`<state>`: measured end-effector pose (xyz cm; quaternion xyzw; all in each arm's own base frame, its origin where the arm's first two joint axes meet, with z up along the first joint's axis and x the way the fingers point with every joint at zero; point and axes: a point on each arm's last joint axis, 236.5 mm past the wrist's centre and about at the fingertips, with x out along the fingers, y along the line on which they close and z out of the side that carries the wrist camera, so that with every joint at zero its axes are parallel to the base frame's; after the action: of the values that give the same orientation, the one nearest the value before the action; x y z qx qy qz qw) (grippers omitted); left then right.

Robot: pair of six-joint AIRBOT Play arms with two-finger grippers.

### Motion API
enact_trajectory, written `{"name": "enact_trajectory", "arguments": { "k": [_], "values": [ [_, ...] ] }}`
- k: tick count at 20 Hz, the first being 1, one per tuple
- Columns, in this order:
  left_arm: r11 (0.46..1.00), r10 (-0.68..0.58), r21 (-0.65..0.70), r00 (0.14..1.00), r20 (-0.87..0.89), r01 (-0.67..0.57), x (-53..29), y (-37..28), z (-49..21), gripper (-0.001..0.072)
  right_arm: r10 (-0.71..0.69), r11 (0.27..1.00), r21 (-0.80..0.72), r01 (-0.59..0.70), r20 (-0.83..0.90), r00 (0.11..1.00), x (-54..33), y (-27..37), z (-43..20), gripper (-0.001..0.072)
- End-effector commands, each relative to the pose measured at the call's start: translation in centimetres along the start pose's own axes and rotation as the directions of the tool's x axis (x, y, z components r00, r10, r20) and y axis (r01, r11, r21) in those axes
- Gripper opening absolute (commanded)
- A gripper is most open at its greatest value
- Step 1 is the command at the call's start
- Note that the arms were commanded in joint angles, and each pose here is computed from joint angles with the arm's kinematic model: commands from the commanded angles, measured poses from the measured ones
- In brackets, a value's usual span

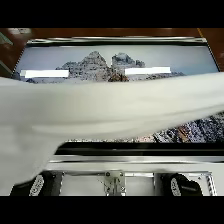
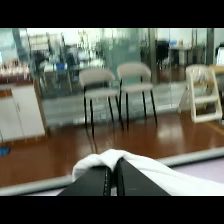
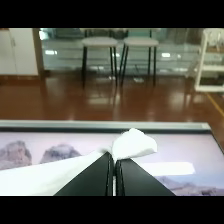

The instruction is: Fold the shirts.

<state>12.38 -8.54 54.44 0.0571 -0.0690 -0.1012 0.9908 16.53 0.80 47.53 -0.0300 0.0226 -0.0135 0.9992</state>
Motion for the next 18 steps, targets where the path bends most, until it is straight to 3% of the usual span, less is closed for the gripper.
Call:
{"name": "enact_trajectory", "arguments": {
  "k": [1, 3, 6, 9, 11, 14, 18],
  "values": [
    [0.999, -0.002, -0.033, 0.974, -0.227, -0.005, -0.5, 0.0, -5.7, 0.0038, -0.095, 0.995, -0.021, 0.093, -0.199, 0.975, -1.0, -2.2, -4.7, 0.0065],
    [0.997, -0.036, -0.082, 0.93, -0.366, 0.006, 0.6, 0.4, -9.8, 0.0038, -0.107, 0.994, -0.024, 0.106, -0.372, 0.922, -0.4, -2.8, -8.6, 0.0065],
    [0.981, -0.109, -0.195, 0.818, -0.566, -0.004, 2.7, 1.4, -17.6, 0.0038, -0.031, 0.998, 0.015, 0.061, -0.719, 0.695, 1.4, -2.2, -18.1, 0.0065],
    [0.942, -0.197, -0.329, 0.688, -0.699, -0.064, 6.1, 2.8, -27.0, 0.0038, 0.053, 0.997, 0.079, 0.025, -0.838, 0.544, 7.1, -1.5, -26.2, 0.0064],
    [0.926, -0.222, -0.366, 0.644, -0.732, -0.097, 9.3, 4.5, -33.1, 0.0038, 0.139, 0.987, 0.162, -0.006, -0.824, 0.55, 12.9, -0.1, -30.7, 0.0064],
    [0.893, -0.218, -0.409, 0.619, -0.755, -0.185, 14.3, 7.2, -40.7, 0.0038, 0.218, 0.959, 0.282, 0.0, -0.741, 0.635, 22.1, 0.9, -34.6, 0.0065],
    [0.908, -0.255, -0.403, 0.607, -0.753, -0.119, 21.2, 7.3, -47.4, 0.0038, 0.247, 0.911, 0.41, 0.043, -0.627, 0.739, 31.3, 0.8, -38.0, 0.0065]
  ]
}}
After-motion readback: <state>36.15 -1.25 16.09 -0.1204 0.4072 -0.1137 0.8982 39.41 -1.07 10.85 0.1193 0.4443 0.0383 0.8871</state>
